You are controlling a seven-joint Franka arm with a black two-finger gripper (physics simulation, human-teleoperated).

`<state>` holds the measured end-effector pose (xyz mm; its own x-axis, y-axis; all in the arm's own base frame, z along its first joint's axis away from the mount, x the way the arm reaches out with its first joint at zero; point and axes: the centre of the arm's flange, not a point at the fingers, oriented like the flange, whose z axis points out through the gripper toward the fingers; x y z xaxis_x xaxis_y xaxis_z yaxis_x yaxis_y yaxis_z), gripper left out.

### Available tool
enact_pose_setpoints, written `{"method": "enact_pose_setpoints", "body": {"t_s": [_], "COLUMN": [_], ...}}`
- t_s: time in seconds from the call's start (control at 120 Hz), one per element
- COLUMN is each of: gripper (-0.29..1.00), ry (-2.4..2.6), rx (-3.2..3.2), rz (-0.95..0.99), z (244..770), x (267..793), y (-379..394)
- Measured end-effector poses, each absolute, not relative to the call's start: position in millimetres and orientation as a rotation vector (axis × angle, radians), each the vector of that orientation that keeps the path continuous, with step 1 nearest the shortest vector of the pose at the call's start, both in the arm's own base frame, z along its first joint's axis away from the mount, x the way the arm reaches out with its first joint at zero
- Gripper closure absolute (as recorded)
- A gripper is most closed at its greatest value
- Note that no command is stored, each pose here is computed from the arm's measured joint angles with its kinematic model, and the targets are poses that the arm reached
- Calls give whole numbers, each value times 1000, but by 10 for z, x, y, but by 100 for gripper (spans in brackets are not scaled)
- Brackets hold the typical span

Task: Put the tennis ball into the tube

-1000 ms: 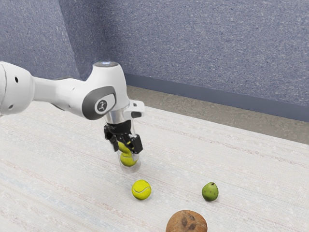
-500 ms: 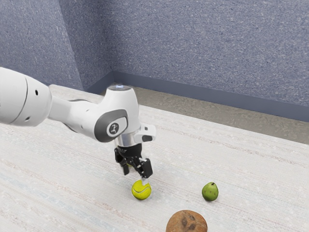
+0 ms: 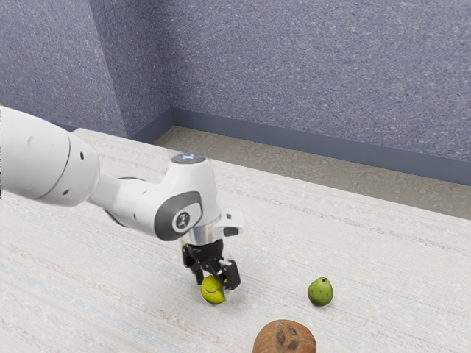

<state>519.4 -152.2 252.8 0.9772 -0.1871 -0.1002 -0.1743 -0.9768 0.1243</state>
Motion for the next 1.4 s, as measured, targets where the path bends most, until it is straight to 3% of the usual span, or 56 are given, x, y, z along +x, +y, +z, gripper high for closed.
{"method": "enact_pose_setpoints", "body": {"t_s": [0.192, 0.342, 0.492, 0.75, 1.083, 1.4], "gripper": [1, 25, 25, 26, 26, 26], "ry": [-265, -256, -255, -266, -260, -197], "rx": [3001, 3001, 3001, 2977, 3001, 3087], "rz": [-182, -182, -167, -55, -48, -66], "z": [2439, 2438, 2545, 3529, 4690, 5319], "x": [5177, 5175, 5179, 5151, 5381, 5613], "y": [-1552, -1550, -1551, -1514, -1170, -666]}}
